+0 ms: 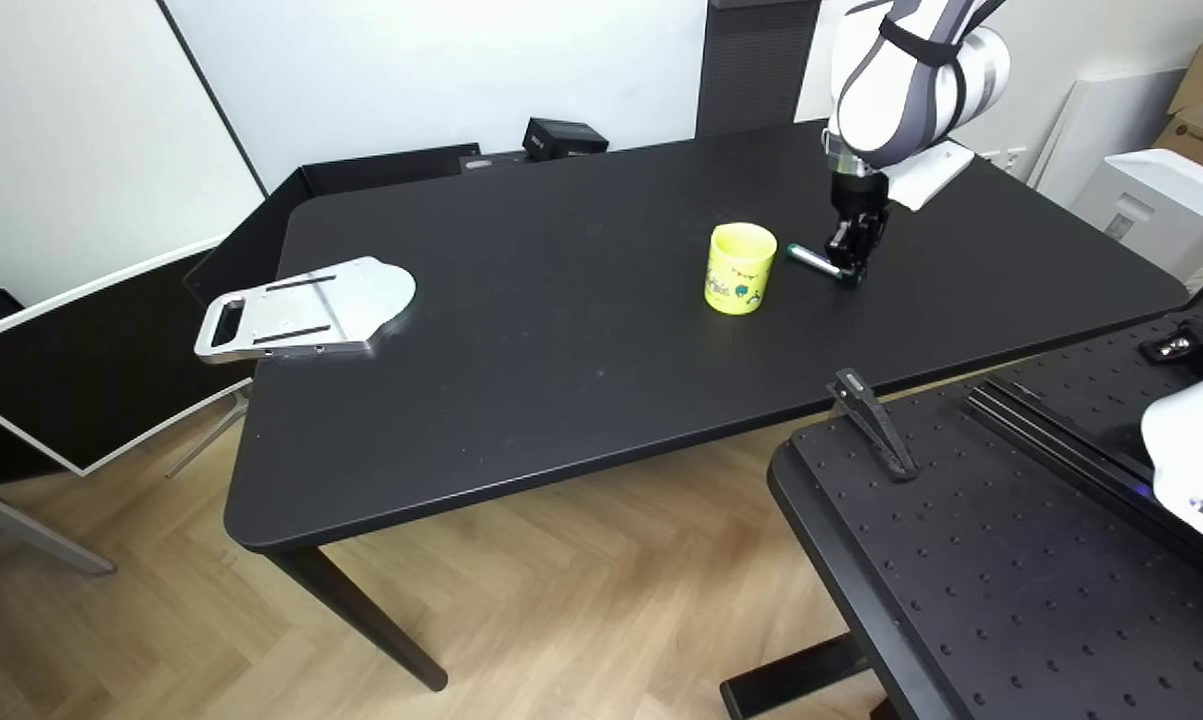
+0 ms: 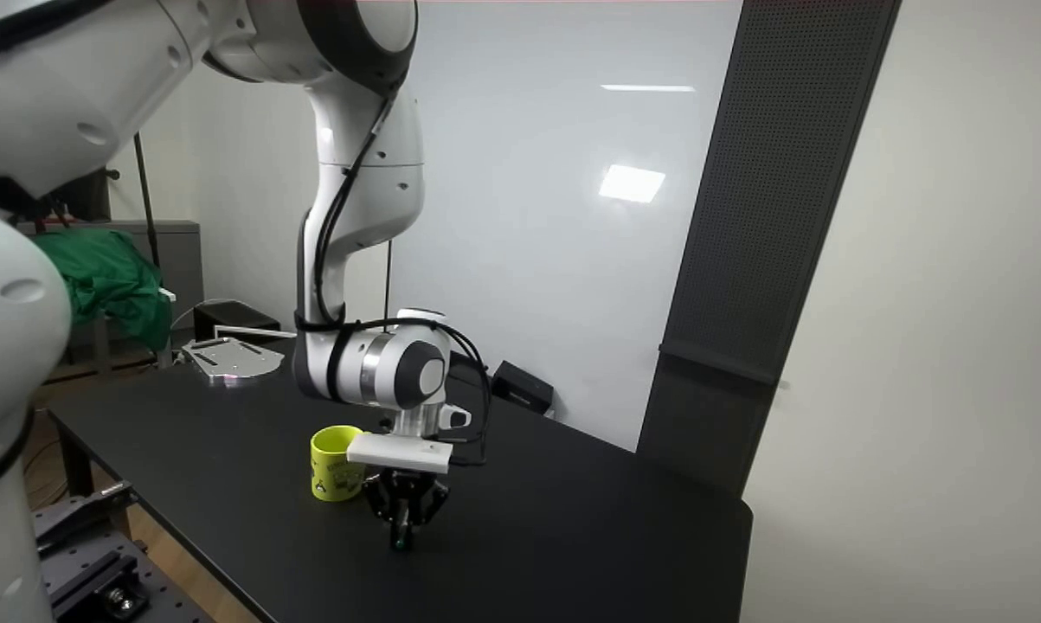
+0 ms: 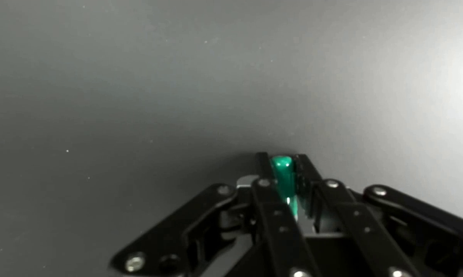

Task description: Remove the marker from the mug, put it on the table, put it back in the mug, and then put it back on the table

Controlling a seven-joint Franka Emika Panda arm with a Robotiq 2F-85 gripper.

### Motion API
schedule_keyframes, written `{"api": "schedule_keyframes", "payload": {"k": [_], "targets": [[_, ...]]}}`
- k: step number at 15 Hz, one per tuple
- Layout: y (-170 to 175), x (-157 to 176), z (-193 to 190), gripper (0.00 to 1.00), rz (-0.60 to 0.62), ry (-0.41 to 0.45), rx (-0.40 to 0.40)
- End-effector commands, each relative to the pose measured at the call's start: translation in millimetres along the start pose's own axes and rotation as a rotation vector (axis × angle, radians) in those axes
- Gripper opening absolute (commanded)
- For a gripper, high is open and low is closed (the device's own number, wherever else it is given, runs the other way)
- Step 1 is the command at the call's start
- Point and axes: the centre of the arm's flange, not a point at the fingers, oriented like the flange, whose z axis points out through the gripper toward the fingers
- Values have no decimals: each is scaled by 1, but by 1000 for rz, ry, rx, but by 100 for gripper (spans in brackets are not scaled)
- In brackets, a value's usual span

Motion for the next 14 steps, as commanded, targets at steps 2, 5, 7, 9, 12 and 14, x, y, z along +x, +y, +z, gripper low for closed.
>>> {"api": "schedule_keyframes", "payload": {"k": [2,5,7,9,12,14], "targets": [[10,0,-8,5,66,-31,37],[22,6,-23,5,149,-19,86],[29,11,-39,5,235,15,126],[36,18,-53,5,308,30,179],[42,27,-72,5,421,22,299],[45,33,-84,5,485,4,388]]}}
